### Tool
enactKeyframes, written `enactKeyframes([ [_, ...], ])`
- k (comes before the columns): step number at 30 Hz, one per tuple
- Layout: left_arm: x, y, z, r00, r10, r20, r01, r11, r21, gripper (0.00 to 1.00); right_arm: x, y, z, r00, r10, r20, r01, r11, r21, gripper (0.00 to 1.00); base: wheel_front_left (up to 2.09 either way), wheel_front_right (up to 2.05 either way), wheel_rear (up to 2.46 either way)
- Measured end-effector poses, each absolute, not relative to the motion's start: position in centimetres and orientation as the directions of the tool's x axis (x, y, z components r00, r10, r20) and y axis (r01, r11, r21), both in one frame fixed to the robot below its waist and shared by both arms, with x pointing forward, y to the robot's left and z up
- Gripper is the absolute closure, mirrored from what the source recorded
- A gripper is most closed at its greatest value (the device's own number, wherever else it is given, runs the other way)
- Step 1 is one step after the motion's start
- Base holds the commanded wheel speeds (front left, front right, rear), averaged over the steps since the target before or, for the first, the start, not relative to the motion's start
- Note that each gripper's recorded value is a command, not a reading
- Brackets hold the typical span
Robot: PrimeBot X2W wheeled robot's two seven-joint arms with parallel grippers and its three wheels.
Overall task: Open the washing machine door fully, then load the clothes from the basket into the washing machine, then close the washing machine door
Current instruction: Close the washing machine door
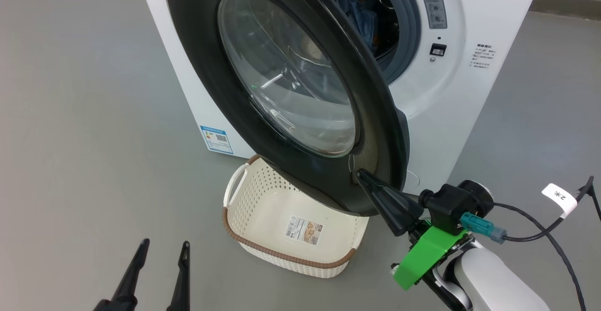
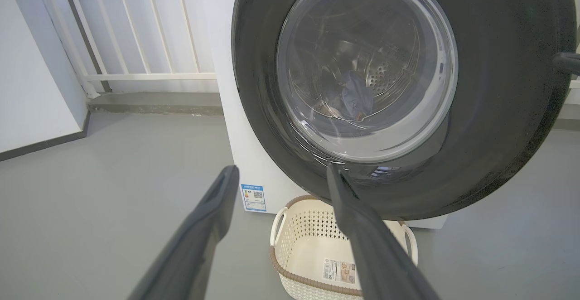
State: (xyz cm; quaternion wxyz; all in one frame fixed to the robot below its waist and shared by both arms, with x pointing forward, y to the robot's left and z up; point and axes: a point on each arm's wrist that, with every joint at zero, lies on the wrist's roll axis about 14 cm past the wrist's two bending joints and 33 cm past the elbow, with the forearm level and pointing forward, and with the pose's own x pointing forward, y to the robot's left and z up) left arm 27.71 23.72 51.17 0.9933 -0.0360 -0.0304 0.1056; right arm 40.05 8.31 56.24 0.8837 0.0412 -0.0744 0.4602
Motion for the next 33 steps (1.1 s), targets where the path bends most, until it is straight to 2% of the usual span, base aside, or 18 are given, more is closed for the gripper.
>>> enactKeyframes([
  [23,28.8,23.4,50.5,0.978,0.208,0.033,-0.205,0.976,-0.073,0.0,45.7,5.5,54.5,0.674,0.724,0.145,-0.735,0.677,0.035,1.0,0.0,0.0,0.0],
  [33,30.5,23.0,50.4,0.978,0.207,0.031,-0.205,0.976,-0.07,0.0,50.6,3.4,54.6,0.726,0.673,0.144,-0.681,0.733,0.006,1.0,0.0,0.0,0.0],
])
